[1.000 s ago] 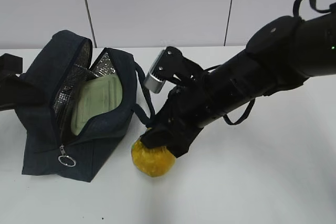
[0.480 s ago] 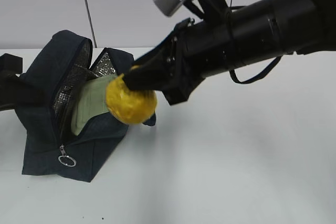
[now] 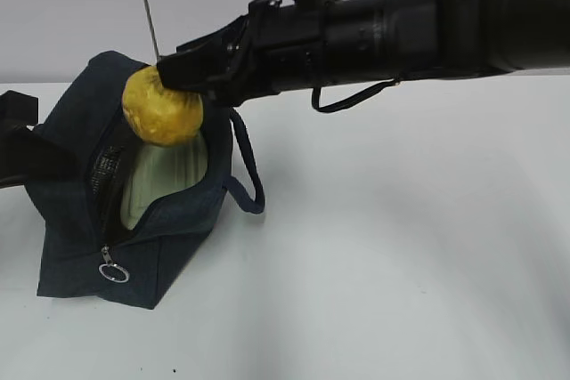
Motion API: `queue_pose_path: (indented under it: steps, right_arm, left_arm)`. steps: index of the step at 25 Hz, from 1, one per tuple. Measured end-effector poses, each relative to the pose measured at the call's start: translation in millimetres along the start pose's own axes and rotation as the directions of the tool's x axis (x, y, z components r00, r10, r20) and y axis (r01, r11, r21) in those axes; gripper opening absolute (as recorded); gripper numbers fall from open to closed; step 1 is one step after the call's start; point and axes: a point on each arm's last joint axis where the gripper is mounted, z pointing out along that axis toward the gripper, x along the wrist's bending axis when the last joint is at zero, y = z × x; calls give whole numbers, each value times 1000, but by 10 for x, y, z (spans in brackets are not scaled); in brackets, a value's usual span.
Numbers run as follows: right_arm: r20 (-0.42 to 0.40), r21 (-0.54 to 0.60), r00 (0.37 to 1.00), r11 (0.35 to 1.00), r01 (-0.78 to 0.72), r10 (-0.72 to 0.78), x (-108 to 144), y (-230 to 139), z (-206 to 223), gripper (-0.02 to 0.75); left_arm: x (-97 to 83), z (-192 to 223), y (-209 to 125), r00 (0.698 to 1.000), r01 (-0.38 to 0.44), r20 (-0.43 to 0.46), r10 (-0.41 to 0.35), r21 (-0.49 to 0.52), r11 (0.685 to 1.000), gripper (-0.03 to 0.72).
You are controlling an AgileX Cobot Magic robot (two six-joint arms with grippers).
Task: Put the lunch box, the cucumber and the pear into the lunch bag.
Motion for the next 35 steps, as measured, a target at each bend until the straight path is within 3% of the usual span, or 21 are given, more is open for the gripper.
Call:
queue_pose_path:
  steps: [6, 12, 15, 21, 25, 31, 35]
  right_arm:
    - [-22, 41, 994, 993, -108, 108, -297, -334, 393, 258]
    - [-75, 29, 984, 986, -162, 163, -357, -383, 605, 433]
    - [-80, 11, 981, 984, -179, 179, -375, -311, 593, 472]
    - [54, 36, 958, 958, -285, 283, -524, -91, 323, 482]
    - [134, 136, 934, 928, -348, 331, -516, -37, 199, 482]
    - [253, 324, 861, 800, -505, 441, -493, -145, 124, 482]
    - [321, 349, 815, 739, -576, 483, -503, -140, 93, 482]
  left_arm:
    - [0, 0, 0, 1000, 0, 0, 0, 0, 1000, -20]
    - [0, 0, 1, 1000, 0, -1, 0, -1, 1000, -20]
    - [2, 0, 2, 1000, 0, -2, 0, -2, 1000, -20]
    - [2, 0, 2, 1000, 0, -2, 0, -2, 1000, -20]
    - [2, 0, 2, 1000, 0, -2, 0, -2, 1000, -20]
    - [2, 0, 2, 1000, 0, -2, 0, -2, 1000, -20]
    - [2, 0, 2, 1000, 0, -2, 0, -2, 1000, -20]
